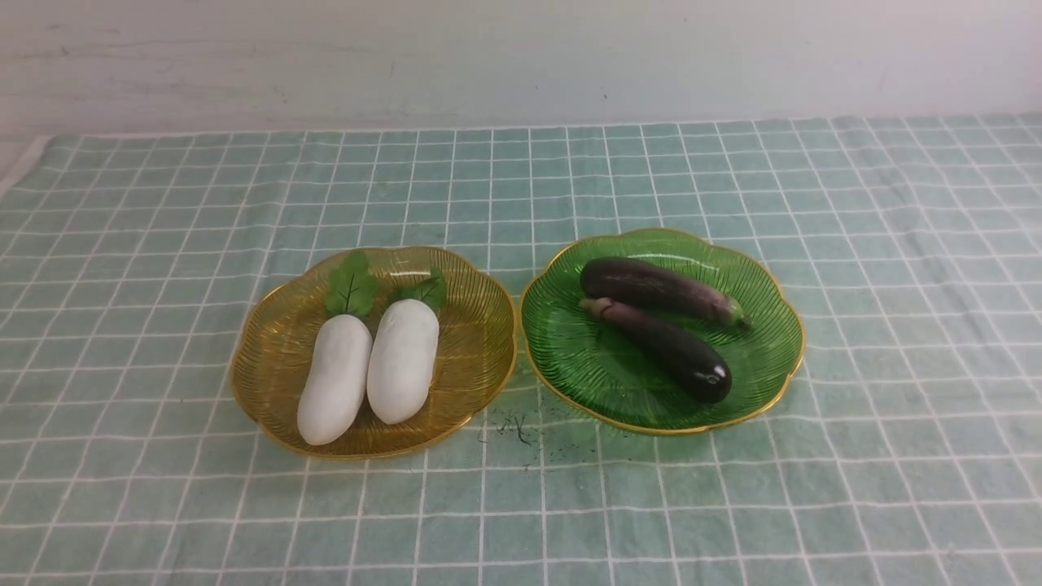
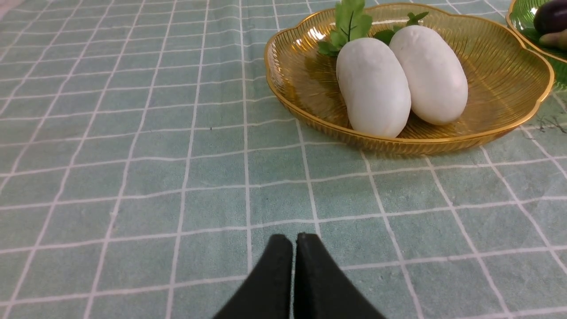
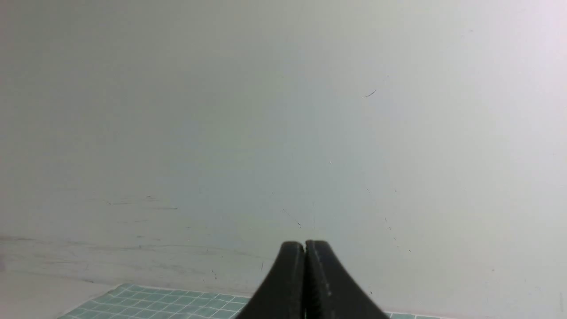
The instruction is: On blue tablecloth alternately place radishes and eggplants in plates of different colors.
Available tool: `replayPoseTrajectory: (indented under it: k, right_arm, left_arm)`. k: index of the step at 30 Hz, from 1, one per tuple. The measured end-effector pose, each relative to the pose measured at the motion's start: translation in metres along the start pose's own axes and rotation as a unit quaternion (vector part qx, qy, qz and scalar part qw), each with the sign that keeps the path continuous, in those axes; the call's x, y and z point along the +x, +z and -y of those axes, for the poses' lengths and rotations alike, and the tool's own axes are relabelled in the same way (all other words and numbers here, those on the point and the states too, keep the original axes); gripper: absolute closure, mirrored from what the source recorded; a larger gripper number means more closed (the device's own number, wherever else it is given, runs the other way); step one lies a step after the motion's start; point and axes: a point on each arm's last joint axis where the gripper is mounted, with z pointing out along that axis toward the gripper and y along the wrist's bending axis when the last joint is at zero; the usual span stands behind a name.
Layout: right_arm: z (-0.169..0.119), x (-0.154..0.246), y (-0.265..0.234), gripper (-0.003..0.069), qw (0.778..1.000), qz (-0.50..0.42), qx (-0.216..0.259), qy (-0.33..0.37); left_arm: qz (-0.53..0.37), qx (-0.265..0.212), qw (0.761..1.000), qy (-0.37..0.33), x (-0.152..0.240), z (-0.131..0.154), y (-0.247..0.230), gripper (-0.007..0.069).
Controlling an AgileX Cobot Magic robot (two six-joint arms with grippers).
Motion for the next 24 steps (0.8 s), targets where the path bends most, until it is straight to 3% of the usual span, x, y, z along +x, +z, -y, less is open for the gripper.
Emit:
replayPoseTrajectory:
  k: [11,14,19,20,22,24]
  right_arm:
    - [-0.001,0.001,0.000,0.0674,1.000,-0.007,-0.005,0.004]
    - [-0.008,0.005,-0.001,0.0674,0.998,-0.030,-0.043,0.038]
    - [-0.020,0.000,-0.002,0.0674,0.994,-0.004,-0.108,0.023]
    - [-0.021,0.000,-0.002,0.0674,0.989,0.001,-0.149,0.018]
    - [-0.023,-0.001,-0.003,0.0674,0.994,0.007,-0.105,-0.003]
    - [-0.023,-0.002,-0.003,0.0674,0.992,0.010,-0.129,-0.001]
  left_arm:
    - [0.000,0.000,1.000,0.000,0.000,0.000,0.000,0.0633]
    - [0.000,0.000,1.000,0.000,0.000,0.000,0.000,0.0633]
    - [0.000,0.000,1.000,0.000,0.000,0.000,0.000,0.0633]
    - [0.000,0.000,1.000,0.000,0.000,0.000,0.000,0.0633]
    - [0.000,0.000,1.000,0.000,0.000,0.000,0.000,0.0633]
    - [0.000,0.000,1.000,0.001,0.000,0.000,0.000,0.0633]
